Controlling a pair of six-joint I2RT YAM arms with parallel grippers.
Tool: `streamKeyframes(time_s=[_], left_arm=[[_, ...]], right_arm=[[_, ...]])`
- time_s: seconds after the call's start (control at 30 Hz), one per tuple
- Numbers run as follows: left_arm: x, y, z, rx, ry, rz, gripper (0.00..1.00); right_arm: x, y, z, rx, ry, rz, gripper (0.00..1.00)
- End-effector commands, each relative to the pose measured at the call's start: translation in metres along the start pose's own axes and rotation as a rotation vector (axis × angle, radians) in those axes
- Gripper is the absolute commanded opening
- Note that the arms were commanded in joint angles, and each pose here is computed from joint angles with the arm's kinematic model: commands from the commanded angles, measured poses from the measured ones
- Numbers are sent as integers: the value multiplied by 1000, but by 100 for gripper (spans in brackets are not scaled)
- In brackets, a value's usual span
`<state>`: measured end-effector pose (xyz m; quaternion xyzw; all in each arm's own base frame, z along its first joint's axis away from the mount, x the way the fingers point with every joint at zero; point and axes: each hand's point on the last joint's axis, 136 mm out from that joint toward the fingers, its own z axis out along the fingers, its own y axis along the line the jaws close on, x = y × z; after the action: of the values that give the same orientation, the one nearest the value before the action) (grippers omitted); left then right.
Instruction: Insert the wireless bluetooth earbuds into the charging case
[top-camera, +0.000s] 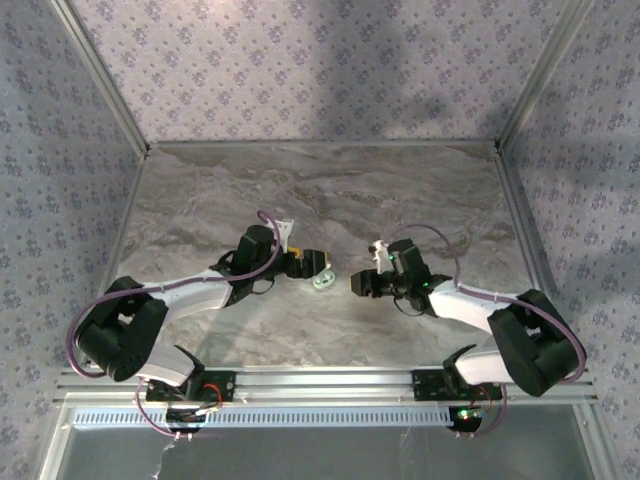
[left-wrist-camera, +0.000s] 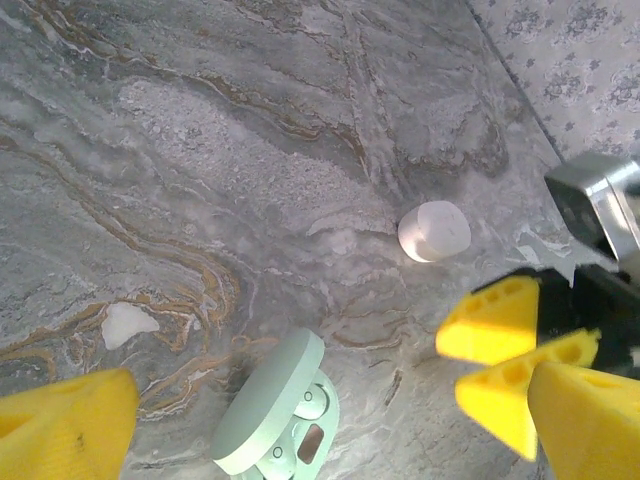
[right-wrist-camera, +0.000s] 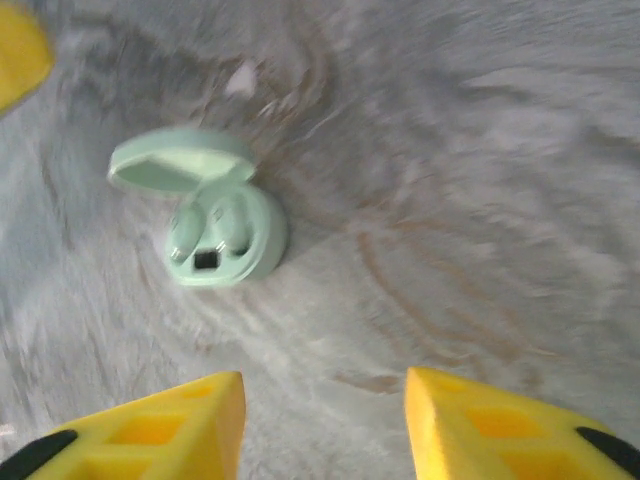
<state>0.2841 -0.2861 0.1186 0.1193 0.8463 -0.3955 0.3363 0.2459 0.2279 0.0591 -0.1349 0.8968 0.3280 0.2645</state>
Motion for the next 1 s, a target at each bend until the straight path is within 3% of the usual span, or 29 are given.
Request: streamKeyframes(time_s=[0.0,0.17,0.37,0.53,0.83,0.97], left_arm=[[-7,-7,-1,40,-4,-13,100],[-9,-6,1,83,15,-53,98],[-11,-3,7,159,41,-146,88],[-9,0,11,155,67,-149,68],[-6,9,18,127,98,-154,45],[-3,10,21,131,116,-160,40]], right_arm=[[-5,14,-2,76,-19,-76,36],[3,17,3,198,-62,-127,14],[1,30,16,133,-92,-88,8],[-2,37,27,68,-97,-32,0],[-2,38,41,46,-91,6,0],[-2,36,43,50,-91,14,0]])
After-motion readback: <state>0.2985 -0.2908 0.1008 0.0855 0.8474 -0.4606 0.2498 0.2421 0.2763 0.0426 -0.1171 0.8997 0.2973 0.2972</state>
